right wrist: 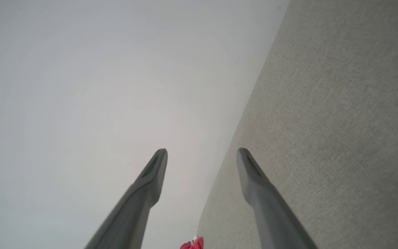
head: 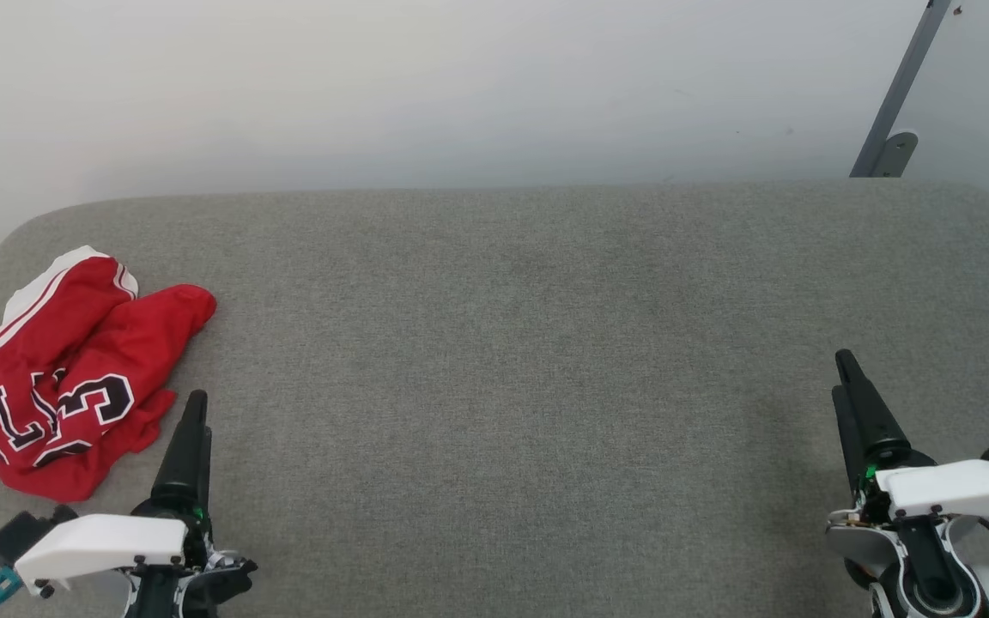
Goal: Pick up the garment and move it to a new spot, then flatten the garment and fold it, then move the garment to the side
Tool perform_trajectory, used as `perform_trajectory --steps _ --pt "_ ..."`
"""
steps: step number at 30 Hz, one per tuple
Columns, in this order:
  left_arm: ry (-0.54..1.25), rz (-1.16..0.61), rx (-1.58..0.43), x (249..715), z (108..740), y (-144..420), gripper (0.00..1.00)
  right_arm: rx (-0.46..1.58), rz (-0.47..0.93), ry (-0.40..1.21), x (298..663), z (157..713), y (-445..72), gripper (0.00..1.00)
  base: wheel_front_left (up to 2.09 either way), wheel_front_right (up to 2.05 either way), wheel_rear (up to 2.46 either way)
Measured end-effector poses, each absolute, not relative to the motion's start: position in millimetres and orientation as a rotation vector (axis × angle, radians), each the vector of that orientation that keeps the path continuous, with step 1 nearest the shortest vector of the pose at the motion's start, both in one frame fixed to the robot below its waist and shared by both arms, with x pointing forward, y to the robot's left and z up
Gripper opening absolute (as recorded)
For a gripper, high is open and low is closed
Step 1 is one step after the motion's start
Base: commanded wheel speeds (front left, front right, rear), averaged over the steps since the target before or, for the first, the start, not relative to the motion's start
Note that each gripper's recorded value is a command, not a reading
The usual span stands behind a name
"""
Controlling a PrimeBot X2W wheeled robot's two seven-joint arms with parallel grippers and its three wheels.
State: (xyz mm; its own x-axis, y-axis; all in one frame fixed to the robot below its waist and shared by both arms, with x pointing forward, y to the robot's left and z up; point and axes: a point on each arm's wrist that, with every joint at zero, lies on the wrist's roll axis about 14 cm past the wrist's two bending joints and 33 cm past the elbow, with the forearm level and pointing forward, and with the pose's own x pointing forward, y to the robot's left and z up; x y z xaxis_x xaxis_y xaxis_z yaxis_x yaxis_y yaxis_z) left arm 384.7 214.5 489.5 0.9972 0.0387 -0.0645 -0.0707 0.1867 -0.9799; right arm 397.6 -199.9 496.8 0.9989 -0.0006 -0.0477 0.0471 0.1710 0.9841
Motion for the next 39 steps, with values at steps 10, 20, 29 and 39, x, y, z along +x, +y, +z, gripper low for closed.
perform_trajectory --steps 10,20,29,39 --pt "0.008 0.078 -1.160 390 497 223 1.00 1.192 0.001 0.028 409 508 -200 1.00 0.00 0.00 0.00" --pt "0.004 0.074 -0.901 391 499 227 1.00 0.952 0.016 0.013 413 514 -204 1.00 0.00 0.00 0.00" --pt "-0.009 0.072 -0.731 391 503 230 1.00 0.769 0.025 -0.016 417 522 -207 1.00 0.00 0.00 0.00" --pt "-0.017 0.051 -0.549 391 507 230 1.00 0.524 0.046 -0.018 421 524 -208 1.00 0.00 0.00 0.00"
